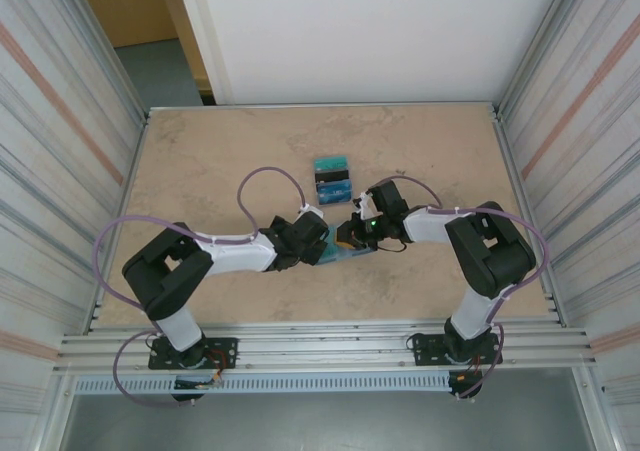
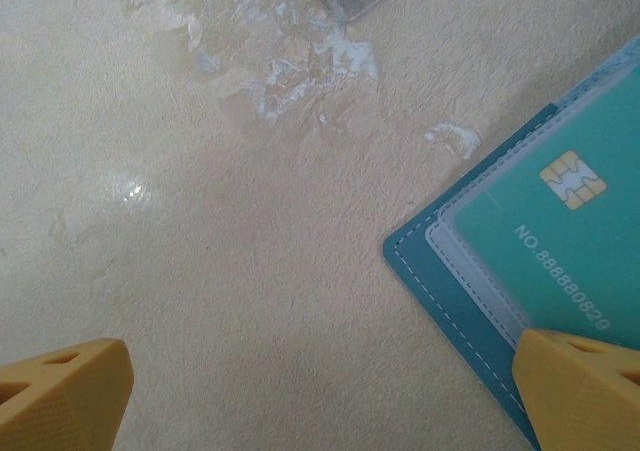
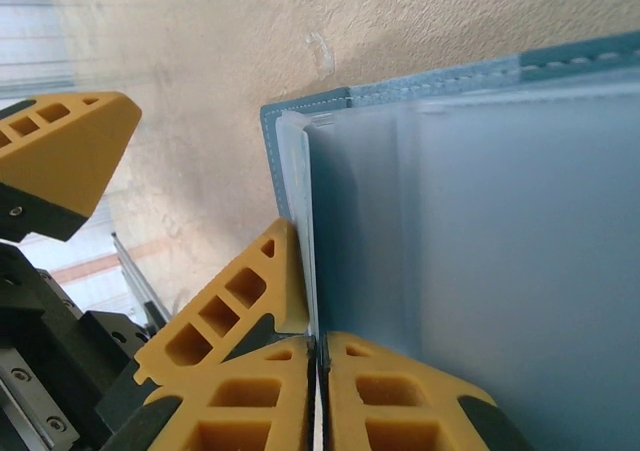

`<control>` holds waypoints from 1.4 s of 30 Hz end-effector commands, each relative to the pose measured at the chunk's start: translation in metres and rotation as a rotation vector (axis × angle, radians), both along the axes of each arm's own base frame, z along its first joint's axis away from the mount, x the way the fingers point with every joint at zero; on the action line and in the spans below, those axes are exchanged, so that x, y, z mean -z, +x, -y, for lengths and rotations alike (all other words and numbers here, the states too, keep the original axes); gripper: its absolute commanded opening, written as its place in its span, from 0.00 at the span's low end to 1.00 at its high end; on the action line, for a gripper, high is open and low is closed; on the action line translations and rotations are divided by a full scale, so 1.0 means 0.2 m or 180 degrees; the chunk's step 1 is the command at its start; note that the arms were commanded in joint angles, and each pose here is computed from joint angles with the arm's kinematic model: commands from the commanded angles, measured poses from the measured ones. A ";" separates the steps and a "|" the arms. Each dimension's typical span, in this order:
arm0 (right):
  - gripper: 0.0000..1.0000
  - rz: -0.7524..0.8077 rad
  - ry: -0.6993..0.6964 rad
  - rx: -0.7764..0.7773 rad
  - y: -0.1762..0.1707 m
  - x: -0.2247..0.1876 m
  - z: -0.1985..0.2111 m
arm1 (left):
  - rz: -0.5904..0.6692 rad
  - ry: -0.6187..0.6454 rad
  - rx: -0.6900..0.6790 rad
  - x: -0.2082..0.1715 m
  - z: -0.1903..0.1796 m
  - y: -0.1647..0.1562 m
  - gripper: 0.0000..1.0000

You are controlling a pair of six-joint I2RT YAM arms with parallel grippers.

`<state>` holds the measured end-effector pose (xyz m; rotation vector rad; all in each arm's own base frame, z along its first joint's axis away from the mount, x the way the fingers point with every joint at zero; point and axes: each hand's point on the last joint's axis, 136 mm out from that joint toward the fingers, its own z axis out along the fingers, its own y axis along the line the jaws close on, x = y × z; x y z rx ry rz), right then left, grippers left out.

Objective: Take the credit cards out of the card holder

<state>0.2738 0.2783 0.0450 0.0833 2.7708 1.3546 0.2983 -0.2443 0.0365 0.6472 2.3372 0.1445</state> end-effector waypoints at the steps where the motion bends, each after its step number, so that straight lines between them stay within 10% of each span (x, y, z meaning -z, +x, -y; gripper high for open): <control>1: 0.11 0.0058 0.0166 -0.0021 0.00 -0.07 -0.01 | -0.0118 0.0216 -0.0022 0.06 -0.05 -0.01 0.99; 42: 0.03 0.0060 0.0106 0.0178 0.02 -0.06 0.13 | -0.0132 0.0277 -0.0076 0.07 -0.08 -0.01 0.99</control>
